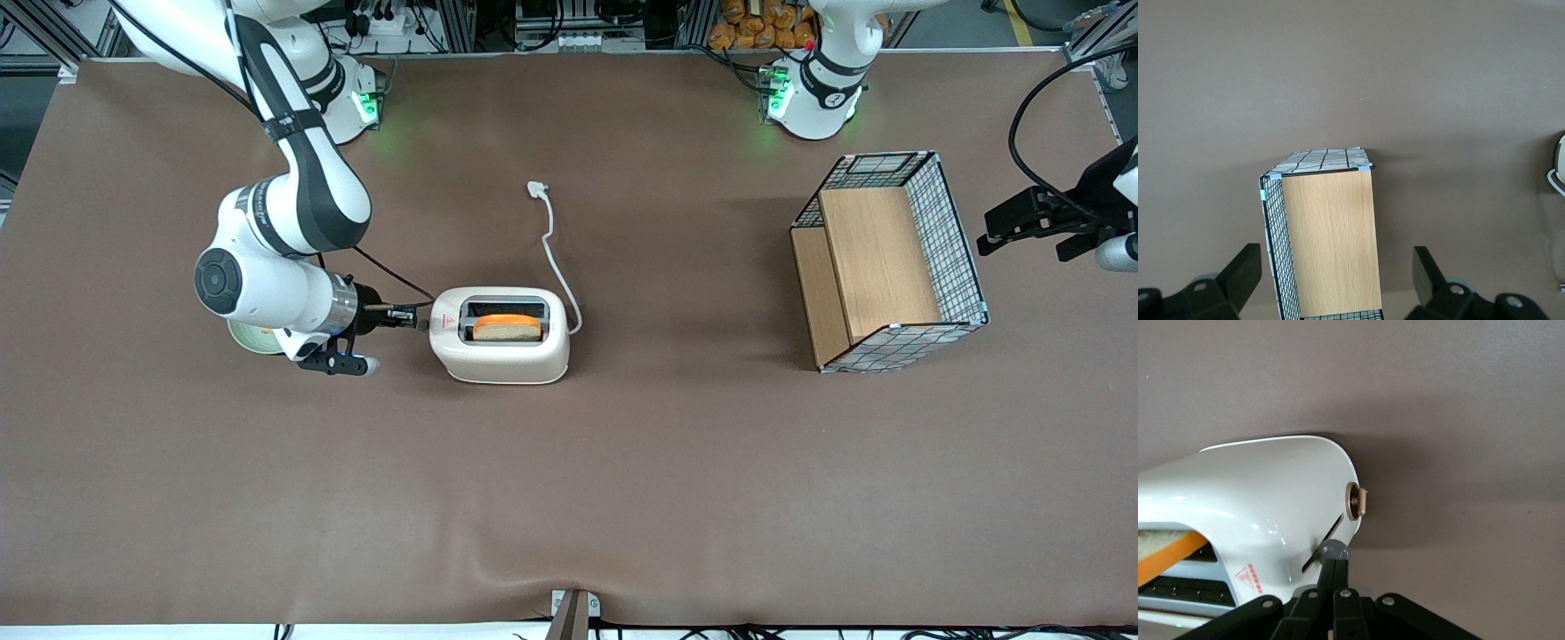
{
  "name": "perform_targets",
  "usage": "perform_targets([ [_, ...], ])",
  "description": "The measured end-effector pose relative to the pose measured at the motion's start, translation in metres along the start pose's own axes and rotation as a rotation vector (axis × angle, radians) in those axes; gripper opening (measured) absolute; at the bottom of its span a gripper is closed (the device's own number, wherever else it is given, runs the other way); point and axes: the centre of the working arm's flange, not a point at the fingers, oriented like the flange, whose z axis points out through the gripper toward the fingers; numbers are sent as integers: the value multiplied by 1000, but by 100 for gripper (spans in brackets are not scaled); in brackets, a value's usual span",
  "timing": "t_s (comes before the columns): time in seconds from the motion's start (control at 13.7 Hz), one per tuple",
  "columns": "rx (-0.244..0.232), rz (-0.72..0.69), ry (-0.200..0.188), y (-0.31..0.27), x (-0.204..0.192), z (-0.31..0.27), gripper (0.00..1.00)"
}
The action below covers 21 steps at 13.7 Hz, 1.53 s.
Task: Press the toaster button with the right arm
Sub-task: 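Lower the right gripper onto the toaster's copper lever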
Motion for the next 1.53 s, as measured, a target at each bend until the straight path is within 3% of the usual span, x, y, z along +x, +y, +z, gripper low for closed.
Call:
perform_targets([
  [0.36, 18, 10, -7, -2, 1, 11, 1],
  [1.53, 15, 5, 34, 7, 3, 37, 1],
])
